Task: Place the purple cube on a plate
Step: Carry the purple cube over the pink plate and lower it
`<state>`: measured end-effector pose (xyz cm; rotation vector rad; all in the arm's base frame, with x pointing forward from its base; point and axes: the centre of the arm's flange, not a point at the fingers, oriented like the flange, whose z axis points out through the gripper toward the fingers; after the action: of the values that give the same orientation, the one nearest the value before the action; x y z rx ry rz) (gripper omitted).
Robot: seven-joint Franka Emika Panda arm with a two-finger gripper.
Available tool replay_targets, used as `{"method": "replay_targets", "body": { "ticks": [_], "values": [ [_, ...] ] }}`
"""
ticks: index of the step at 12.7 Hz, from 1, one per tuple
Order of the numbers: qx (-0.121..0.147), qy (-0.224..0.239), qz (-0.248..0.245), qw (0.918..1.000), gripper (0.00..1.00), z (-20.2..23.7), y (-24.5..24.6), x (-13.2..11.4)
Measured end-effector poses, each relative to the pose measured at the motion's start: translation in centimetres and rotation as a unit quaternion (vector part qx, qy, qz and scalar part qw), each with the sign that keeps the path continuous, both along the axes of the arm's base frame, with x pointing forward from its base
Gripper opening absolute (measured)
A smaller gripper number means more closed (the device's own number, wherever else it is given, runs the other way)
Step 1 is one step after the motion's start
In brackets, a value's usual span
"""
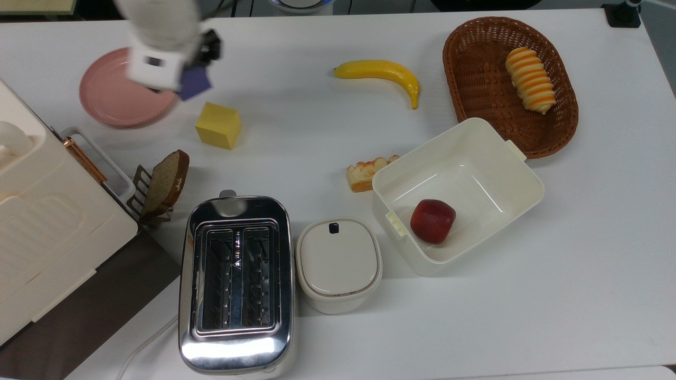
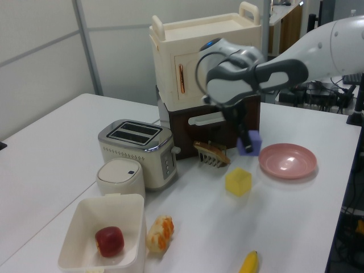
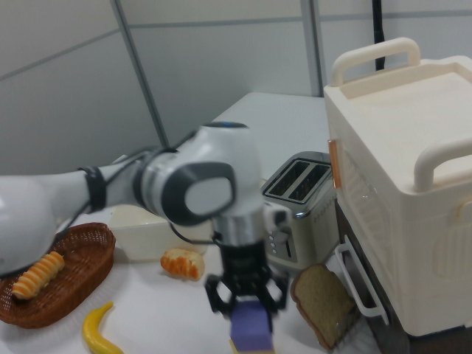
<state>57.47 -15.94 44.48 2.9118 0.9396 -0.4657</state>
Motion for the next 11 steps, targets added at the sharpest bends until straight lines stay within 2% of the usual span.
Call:
{"method": "replay_targets", "body": {
  "ticks": [4, 7, 9, 11],
  "values": [
    [0.019, 0.021, -0.045, 0.9986, 0.59, -1.9, -10.4, -3.6],
    [0.03, 0.043, -0.062, 0.9967, 0.59, -4.8, -13.4, -4.7],
    [0.033, 0.052, -0.062, 0.9962, 0.63, -6.8, -13.7, -4.4],
    [0.035, 0.056, -0.061, 0.9959, 0.87, -7.5, -13.7, -4.3]
  ]
}}
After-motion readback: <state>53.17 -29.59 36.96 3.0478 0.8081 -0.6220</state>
